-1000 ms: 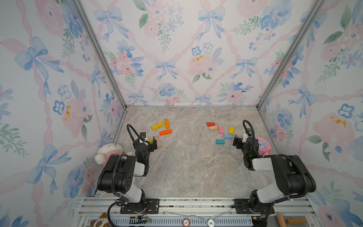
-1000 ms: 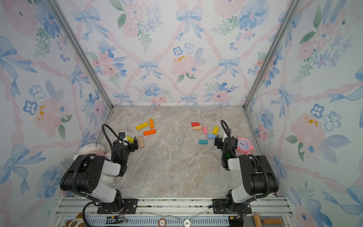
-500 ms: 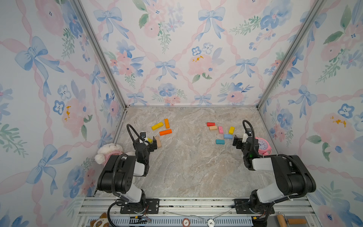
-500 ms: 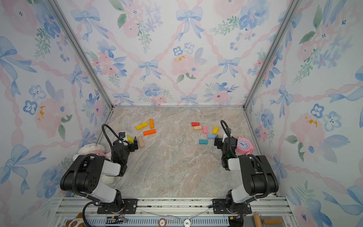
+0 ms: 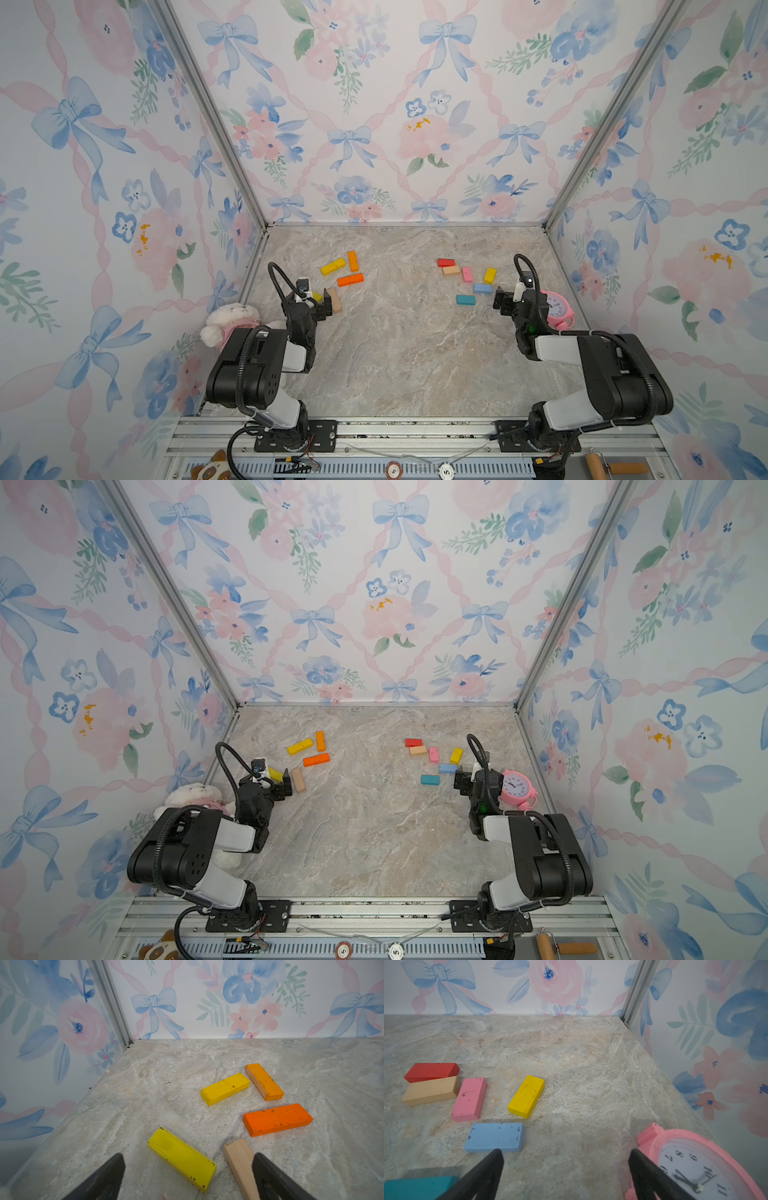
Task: Assemble the letter t with building blocks
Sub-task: Pick up the building block from the center of the board.
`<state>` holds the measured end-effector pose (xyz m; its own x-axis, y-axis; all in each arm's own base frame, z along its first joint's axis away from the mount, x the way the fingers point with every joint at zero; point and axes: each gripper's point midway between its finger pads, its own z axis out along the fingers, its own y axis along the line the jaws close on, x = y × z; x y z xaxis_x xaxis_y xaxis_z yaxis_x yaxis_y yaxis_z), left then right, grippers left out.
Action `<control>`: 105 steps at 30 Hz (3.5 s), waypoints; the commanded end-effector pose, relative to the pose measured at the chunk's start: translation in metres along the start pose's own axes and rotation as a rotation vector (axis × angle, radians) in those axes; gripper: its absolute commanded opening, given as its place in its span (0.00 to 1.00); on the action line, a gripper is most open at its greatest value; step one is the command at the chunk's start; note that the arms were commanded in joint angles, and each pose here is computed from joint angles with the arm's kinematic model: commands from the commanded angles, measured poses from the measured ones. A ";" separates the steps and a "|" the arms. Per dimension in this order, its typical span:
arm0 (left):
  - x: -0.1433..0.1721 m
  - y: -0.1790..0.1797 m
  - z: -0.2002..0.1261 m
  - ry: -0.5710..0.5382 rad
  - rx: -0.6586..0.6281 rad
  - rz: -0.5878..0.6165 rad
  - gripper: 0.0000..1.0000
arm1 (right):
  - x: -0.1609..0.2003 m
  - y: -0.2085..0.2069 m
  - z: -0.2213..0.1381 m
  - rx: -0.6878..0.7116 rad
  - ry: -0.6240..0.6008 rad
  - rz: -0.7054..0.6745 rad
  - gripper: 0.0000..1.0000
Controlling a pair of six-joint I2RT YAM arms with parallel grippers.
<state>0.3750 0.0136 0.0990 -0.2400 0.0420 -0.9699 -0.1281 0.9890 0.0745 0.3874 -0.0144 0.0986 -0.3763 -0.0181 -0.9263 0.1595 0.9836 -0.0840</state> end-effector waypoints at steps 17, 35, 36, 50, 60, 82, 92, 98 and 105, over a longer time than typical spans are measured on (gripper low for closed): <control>-0.188 -0.021 -0.056 0.008 0.077 -0.253 0.98 | -0.108 0.028 -0.127 -0.204 0.164 0.124 0.96; -0.053 -0.061 -0.008 0.741 0.167 -0.257 0.81 | -0.092 0.129 -0.151 -0.423 0.314 -0.101 0.96; -0.045 -0.064 -0.006 0.769 0.176 -0.262 0.78 | -0.090 0.130 -0.151 -0.423 0.316 -0.104 0.96; 0.030 -0.072 0.013 0.973 0.105 -0.246 0.65 | -0.065 0.144 -0.147 -0.454 0.354 -0.089 0.96; 0.046 -0.074 0.024 1.007 0.069 -0.209 0.57 | -0.058 0.157 -0.147 -0.480 0.369 -0.080 0.96; 0.060 -0.073 0.030 1.039 0.017 -0.109 0.52 | -0.048 0.155 -0.146 -0.449 0.383 -0.124 0.96; 0.063 -0.073 0.031 1.045 0.013 -0.093 0.43 | -0.043 0.153 -0.144 -0.438 0.389 -0.137 0.96; 0.061 -0.072 0.030 1.037 0.015 -0.083 0.30 | -0.057 0.152 -0.148 -0.442 0.354 -0.135 0.96; 0.058 -0.089 0.028 1.039 0.099 -0.044 0.16 | -0.064 0.147 -0.149 -0.426 0.339 -0.155 0.96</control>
<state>0.4000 -0.0578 0.0278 -0.9416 -0.1364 -0.3079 -0.1404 0.9901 -0.0095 0.3011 0.1612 0.1889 -0.6669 -0.1598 -0.7278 -0.2748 0.9606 0.0409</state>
